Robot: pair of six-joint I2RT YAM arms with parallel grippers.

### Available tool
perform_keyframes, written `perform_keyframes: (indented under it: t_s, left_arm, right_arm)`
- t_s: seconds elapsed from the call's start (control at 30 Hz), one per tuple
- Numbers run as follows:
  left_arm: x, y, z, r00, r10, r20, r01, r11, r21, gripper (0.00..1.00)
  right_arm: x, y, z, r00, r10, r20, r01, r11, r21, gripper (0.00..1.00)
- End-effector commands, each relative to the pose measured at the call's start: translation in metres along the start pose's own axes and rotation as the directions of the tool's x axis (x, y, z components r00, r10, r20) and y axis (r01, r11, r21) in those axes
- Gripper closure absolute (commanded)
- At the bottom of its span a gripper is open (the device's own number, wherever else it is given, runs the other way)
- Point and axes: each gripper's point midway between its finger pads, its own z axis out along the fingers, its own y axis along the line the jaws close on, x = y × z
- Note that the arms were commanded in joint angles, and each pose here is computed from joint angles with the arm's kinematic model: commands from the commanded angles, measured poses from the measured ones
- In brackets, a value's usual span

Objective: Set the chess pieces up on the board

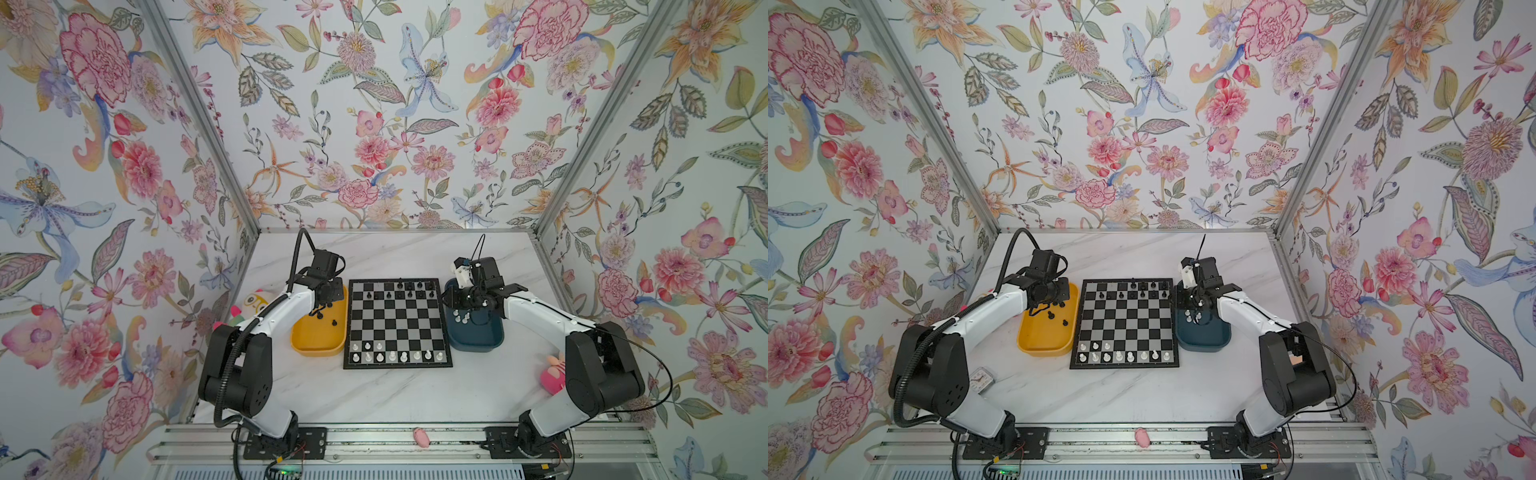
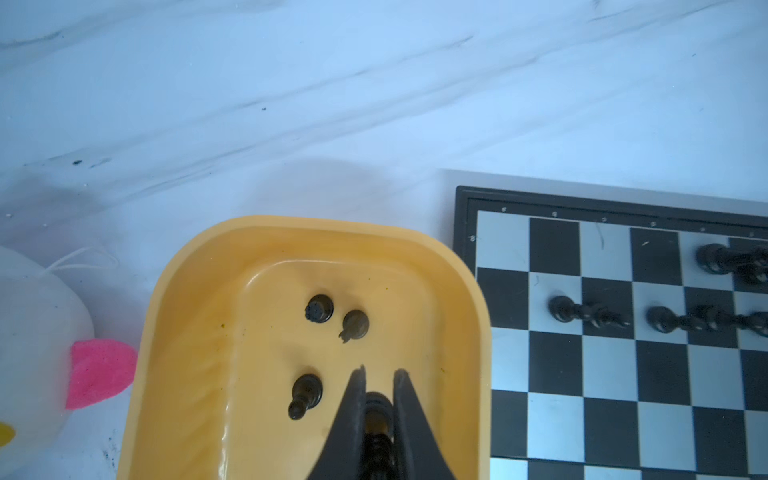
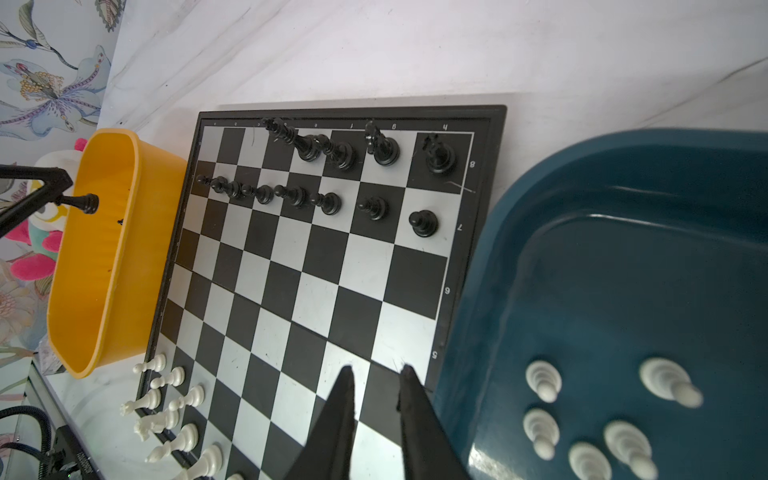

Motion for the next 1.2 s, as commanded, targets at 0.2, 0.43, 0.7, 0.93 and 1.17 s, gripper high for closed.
perform_keyframes:
  t_s: [0.2, 0.43, 0.7, 0.93, 1.17]
  left_arm:
    - [-0.038, -0.044, -0.021, 0.994, 0.071, 0.078, -0.078, 0.993, 0.085, 0.91]
    - [-0.059, -0.087, -0.015, 0.988, 0.108, 0.114, -0.125, 0.979, 0.158, 0.91]
    - [-0.064, -0.147, 0.006, 0.975, 0.186, 0.12, -0.21, 0.946, 0.245, 0.9]
    - [-0.053, -0.175, 0.03, 0.966, 0.244, 0.083, -0.258, 0.928, 0.268, 0.9]
    - [-0.041, -0.186, 0.048, 0.965, 0.253, 0.064, -0.261, 0.918, 0.298, 0.9]
  right_arm:
    - [-0.004, -0.001, -0.006, 1.0, 0.002, 0.014, -0.003, 1.0, 0.014, 0.78]
    - [-0.004, -0.004, -0.011, 1.0, 0.007, 0.021, -0.007, 1.0, 0.019, 0.78]
    - [-0.001, -0.008, -0.016, 1.0, 0.014, 0.026, -0.015, 0.999, 0.029, 0.78]
    - [0.001, -0.014, -0.021, 0.999, 0.023, 0.035, -0.025, 0.999, 0.041, 0.78]
    - [0.004, -0.017, -0.021, 0.999, 0.03, 0.031, -0.031, 0.999, 0.045, 0.78]
